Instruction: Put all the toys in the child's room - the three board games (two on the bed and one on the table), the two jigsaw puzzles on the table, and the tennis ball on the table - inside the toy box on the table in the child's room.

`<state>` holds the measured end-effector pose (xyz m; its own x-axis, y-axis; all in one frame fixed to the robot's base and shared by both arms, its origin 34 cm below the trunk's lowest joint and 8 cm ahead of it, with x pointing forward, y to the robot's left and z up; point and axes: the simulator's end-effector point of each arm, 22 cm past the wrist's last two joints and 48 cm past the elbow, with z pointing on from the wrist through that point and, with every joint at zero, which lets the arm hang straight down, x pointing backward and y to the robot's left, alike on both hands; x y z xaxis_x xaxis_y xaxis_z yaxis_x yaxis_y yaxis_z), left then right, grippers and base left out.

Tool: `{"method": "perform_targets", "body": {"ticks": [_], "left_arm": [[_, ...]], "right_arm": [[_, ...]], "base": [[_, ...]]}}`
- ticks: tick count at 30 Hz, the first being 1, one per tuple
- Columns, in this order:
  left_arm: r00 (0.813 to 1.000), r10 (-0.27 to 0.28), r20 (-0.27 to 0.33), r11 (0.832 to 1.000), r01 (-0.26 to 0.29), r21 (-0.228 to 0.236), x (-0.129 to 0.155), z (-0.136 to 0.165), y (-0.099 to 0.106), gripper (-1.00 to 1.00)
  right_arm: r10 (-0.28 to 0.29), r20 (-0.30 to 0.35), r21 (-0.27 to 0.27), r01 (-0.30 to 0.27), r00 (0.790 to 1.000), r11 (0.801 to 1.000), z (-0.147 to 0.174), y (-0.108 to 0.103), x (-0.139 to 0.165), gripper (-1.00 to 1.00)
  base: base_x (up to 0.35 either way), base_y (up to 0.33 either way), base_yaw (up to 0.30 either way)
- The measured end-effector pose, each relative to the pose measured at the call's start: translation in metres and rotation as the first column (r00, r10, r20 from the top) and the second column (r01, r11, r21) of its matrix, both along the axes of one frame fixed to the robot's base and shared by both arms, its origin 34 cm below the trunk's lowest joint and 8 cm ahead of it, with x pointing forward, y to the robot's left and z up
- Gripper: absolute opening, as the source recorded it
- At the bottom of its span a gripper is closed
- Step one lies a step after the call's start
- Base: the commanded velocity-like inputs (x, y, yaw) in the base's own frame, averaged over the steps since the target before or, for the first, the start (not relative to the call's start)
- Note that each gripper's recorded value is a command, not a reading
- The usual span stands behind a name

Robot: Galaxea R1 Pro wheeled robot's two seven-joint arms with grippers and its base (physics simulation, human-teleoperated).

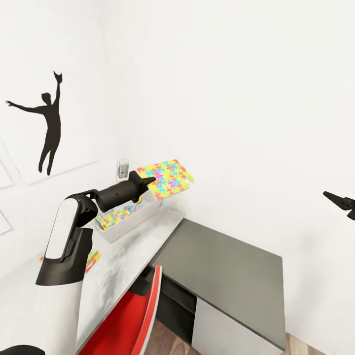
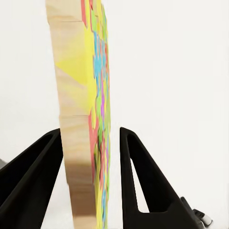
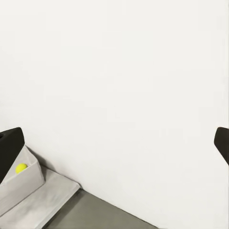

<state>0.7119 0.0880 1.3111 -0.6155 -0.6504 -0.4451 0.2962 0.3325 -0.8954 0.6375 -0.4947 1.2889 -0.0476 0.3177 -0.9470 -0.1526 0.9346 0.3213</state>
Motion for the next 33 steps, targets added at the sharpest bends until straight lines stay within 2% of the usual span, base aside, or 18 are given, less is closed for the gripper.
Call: {"method": "perform_targets", "body": {"ticks": [12, 20, 28, 33], "left_arm": [[1.0, 0.005, -0.011, 1.0, -0.005, 0.005, -0.001, -0.01, 0.006, -1.0], [1.0, 0.003, -0.007, 1.0, -0.003, -0.002, -0.002, -0.009, 0.008, -1.0], [0.999, 0.038, -0.005, 0.999, -0.038, 0.006, 0.004, -0.01, 0.027, -1.0], [0.999, 0.046, -0.005, 0.999, -0.046, 0.013, 0.005, -0.011, 0.032, -1.0]], "right_arm": [[0.001, 0.0, 0.0, -0.001, 1.0, 1.0, 0.0, 0.0, 0.0, 1.0], [0.004, 0.004, -0.001, -0.004, 1.0, 1.0, 0.0, 0.001, 0.0, 1.0], [0.005, 0.006, -0.004, -0.005, 1.0, 1.0, 0.0, 0.002, 0.001, 1.0], [0.037, 0.017, -0.001, -0.037, 0.999, 0.999, 0.003, 0.009, -0.001, 1.0]], "base": [[0.246, 0.0, -0.282], [0.05, 0.023, -0.042], [0.071, 0.052, -0.001], [0.05, 0.002, 0.0]]}}
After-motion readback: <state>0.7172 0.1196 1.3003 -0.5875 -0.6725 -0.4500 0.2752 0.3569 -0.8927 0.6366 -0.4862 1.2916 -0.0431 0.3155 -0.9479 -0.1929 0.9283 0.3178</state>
